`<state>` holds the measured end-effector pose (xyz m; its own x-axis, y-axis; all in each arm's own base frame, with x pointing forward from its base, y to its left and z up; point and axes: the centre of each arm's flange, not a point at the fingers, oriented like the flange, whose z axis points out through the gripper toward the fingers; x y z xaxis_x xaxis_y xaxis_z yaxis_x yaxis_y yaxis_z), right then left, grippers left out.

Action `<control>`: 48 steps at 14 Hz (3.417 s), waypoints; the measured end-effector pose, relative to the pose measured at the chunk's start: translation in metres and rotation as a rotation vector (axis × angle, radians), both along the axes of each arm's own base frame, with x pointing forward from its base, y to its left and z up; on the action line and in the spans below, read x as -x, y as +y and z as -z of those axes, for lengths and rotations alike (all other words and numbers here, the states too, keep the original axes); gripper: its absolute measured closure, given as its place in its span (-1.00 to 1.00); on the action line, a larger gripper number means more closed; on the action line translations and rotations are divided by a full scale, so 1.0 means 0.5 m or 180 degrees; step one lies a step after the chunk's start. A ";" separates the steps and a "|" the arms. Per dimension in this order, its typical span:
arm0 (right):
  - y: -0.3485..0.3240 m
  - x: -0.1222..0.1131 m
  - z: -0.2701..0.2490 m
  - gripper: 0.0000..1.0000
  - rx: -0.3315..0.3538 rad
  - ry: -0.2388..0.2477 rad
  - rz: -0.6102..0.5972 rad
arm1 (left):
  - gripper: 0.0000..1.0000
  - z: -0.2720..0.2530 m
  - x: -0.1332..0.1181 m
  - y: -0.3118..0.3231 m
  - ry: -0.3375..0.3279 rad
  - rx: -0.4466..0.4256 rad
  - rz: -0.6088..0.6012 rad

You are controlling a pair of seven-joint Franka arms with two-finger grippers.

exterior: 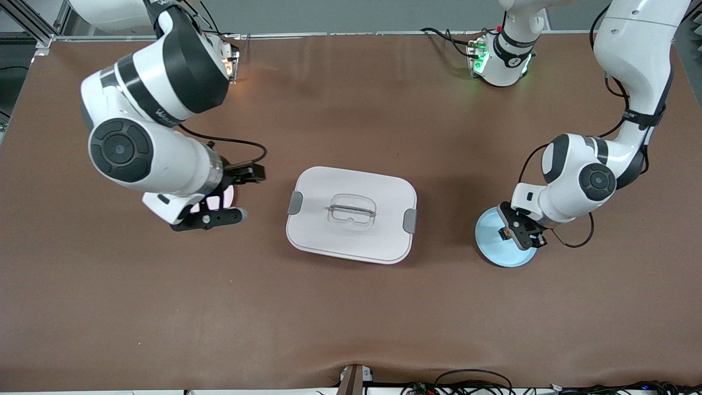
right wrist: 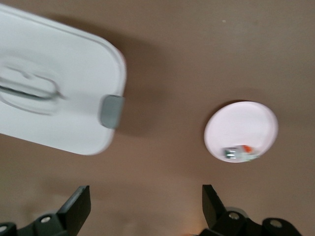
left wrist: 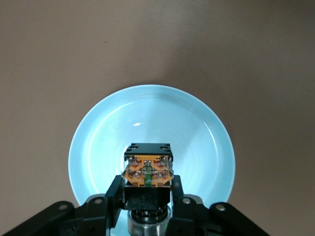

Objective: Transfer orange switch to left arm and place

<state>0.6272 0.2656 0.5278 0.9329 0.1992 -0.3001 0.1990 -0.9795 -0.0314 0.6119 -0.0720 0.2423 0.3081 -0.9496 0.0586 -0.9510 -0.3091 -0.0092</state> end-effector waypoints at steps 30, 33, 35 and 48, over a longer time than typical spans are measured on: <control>-0.585 0.007 -0.159 -1.00 0.0254 0.0116 0.0645 | -1.00 -0.608 0.063 -0.034 -0.0210 -0.0297 -0.2787; -0.546 0.024 -0.200 -1.00 0.0181 0.0005 0.0539 | -1.00 -0.683 0.082 -0.018 -0.0116 -0.0371 -0.3248; -0.547 0.027 -0.206 -1.00 0.0180 -0.0011 0.0544 | -1.00 -0.705 0.090 -0.016 -0.0064 -0.0407 -0.3480; -0.552 0.058 -0.244 -1.00 -0.0002 -0.0410 0.0581 | -1.00 -0.792 0.130 0.001 -0.0013 -0.0459 -0.3764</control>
<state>0.5982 -0.0104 0.6498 0.9841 0.0238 -0.1759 0.0209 -0.9996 -0.0180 0.5470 -0.0714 0.6383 0.9970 -0.0744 -0.0223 -0.0766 -0.9900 -0.1181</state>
